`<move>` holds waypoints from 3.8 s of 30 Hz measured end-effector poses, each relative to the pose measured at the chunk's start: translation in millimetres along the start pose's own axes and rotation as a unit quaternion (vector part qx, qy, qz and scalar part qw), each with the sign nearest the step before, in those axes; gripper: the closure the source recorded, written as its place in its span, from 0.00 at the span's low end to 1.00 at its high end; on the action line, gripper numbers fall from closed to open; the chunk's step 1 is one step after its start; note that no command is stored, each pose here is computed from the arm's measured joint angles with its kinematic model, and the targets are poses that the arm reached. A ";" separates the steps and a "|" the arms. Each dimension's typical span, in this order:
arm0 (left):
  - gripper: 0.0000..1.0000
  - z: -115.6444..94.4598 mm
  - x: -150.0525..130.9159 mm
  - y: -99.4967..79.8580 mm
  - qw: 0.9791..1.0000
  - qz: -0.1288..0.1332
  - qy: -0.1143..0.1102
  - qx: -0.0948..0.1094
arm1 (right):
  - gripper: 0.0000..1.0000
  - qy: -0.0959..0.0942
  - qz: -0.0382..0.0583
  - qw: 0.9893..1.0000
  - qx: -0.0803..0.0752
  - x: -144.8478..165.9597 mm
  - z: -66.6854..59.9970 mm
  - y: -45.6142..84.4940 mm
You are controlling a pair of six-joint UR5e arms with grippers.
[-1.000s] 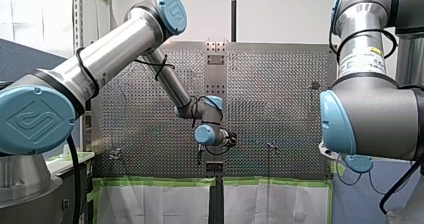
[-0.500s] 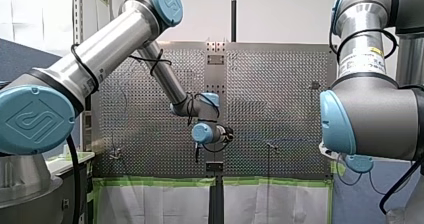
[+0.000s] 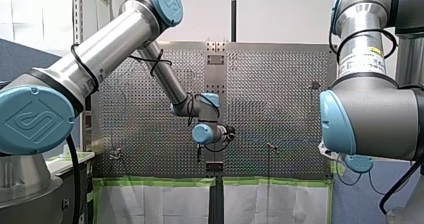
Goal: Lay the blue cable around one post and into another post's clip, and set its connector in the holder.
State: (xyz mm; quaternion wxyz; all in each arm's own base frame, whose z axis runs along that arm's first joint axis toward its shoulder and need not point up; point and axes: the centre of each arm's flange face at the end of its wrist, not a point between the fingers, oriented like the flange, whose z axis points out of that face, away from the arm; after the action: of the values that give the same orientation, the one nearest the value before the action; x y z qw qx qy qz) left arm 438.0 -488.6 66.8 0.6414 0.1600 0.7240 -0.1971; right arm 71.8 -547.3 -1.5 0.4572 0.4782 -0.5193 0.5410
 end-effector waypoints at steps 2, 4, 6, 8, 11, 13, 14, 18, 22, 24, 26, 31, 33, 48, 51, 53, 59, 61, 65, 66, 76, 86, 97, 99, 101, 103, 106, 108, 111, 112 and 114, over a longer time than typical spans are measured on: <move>0.40 -0.2 0.2 0.1 1.000 0.001 0.001 0.000 | 1.00 0.000 0.000 1.000 0.000 -0.1 0.0 -0.3; 0.40 -0.5 0.6 0.5 1.000 0.003 0.002 -0.002 | 1.00 0.000 0.000 1.000 0.000 -0.1 0.0 -0.4; 0.40 -0.5 1.4 2.3 1.000 0.005 0.004 -0.006 | 1.00 0.000 0.000 1.000 0.000 -0.1 -0.1 -0.4; 0.40 -0.4 1.8 4.3 1.000 0.007 0.006 -0.009 | 1.00 -0.001 0.000 1.000 0.001 -0.3 -0.2 -0.7; 0.40 -0.6 2.3 7.6 1.000 0.012 0.010 -0.016 | 1.00 -0.001 0.000 1.000 0.001 -0.4 -0.4 -1.1; 0.40 -0.3 2.1 9.5 1.000 0.017 0.011 -0.021 | 1.00 -0.002 0.000 1.000 0.001 -0.5 -0.4 -1.3; 0.40 0.0 2.0 9.8 0.999 0.019 0.012 -0.023 | 1.00 -0.002 0.000 1.000 0.001 -0.5 -0.4 -1.5; 0.40 2.1 1.3 8.5 0.999 0.031 0.015 -0.027 | 1.00 -0.002 0.000 1.000 0.002 -0.7 -0.6 -2.3; 0.40 3.1 0.2 7.8 0.998 0.044 0.021 -0.033 | 1.00 -0.003 0.000 1.000 0.002 -1.0 -0.8 -2.9; 0.40 3.1 0.0 8.0 0.998 0.050 0.024 -0.036 | 1.00 -0.004 0.000 1.000 0.002 -1.1 -0.9 -3.0; 0.40 3.1 -0.2 8.3 0.997 0.055 0.025 -0.038 | 1.00 -0.004 0.000 1.000 0.003 -1.2 -1.1 -3.5; 0.40 3.4 -0.8 9.6 0.996 0.066 0.026 -0.047 | 1.00 -0.005 -0.001 1.000 0.003 -1.5 -1.4 -3.9; 0.40 3.4 -1.0 10.3 0.996 0.070 0.026 -0.050 | 1.00 -0.005 -0.001 1.000 0.003 -1.6 -1.4 -4.3; 0.40 3.7 -2.6 18.6 0.991 0.106 0.033 -0.081 | 1.00 -0.006 -0.001 1.000 0.008 -2.0 -1.7 -8.3; 0.40 5.3 -4.7 20.4 0.989 0.113 0.034 -0.089 | 1.00 -0.006 -0.002 1.000 0.009 -2.1 -1.8 -9.3; 0.40 6.3 -6.1 20.6 0.988 0.117 0.035 -0.092 | 1.00 -0.006 -0.002 1.000 0.010 -2.2 -1.9 -10.2; 0.40 8.5 -6.2 18.4 0.987 0.123 0.039 -0.094 | 1.00 -0.007 -0.002 1.000 0.013 -2.6 -2.3 -12.8; 0.40 9.0 -1.2 18.4 0.986 0.128 0.046 -0.096 | 1.00 -0.007 -0.002 1.000 0.014 -2.8 -2.4 -13.6; 0.40 8.2 12.4 18.8 0.984 0.138 0.063 -0.096 | 1.00 -0.007 -0.003 1.000 0.014 -2.9 -2.5 -14.4; 0.40 8.2 14.5 18.5 0.984 0.139 0.065 -0.096 | 1.00 -0.007 -0.003 1.000 0.014 -2.9 -2.5 -14.6; 0.40 14.1 10.6 13.9 0.984 0.139 0.061 -0.093 | 1.00 -0.007 -0.003 1.000 0.015 -2.9 -2.6 -15.3; 0.40 9.9 22.8 -4.4 0.986 0.140 0.064 -0.070 | 1.00 -0.006 -0.002 1.000 0.016 -2.8 -2.5 -16.0; 0.40 14.7 26.6 -18.7 0.988 0.129 0.059 -0.064 | 1.00 -0.006 -0.002 1.000 0.016 -2.9 -2.5 -16.1; 0.40 15.5 25.6 -19.2 0.988 0.128 0.057 -0.065 | 1.00 -0.006 -0.002 1.000 0.016 -2.9 -2.6 -16.1; 0.40 16.1 25.1 -19.3 0.988 0.127 0.056 -0.065 | 1.00 -0.006 -0.002 1.000 0.016 -2.9 -2.6 -16.1; 0.40 16.6 24.5 -19.3 0.988 0.127 0.055 -0.066 | 1.00 -0.006 -0.002 1.000 0.016 -3.0 -2.6 -16.2; 0.40 17.1 24.3 -18.4 0.988 0.125 0.055 -0.067 | 1.00 -0.007 -0.002 1.000 0.017 -3.1 -2.7 -16.8; 0.40 17.7 24.0 -17.5 0.989 0.122 0.054 -0.068 | 1.00 -0.007 -0.002 1.000 0.017 -3.2 -2.8 -17.2; 0.40 18.6 23.5 -16.0 0.989 0.118 0.052 -0.070 | 1.00 -0.007 -0.002 1.000 0.018 -3.1 -2.8 -18.0; 0.40 19.1 23.1 -15.5 0.989 0.117 0.051 -0.071 | 1.00 -0.007 -0.002 1.000 0.018 -3.2 -2.9 -18.2; 0.40 20.1 22.3 -14.1 0.989 0.115 0.050 -0.074 | 1.00 -0.007 -0.002 1.000 0.018 -3.3 -2.9 -18.5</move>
State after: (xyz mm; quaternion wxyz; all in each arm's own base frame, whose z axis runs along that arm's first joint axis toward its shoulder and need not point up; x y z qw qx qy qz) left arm 445.7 -511.2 43.8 0.6326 0.2042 0.7446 -0.0596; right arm 90.4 -543.6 -2.4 0.4458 0.4913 -0.5117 0.5459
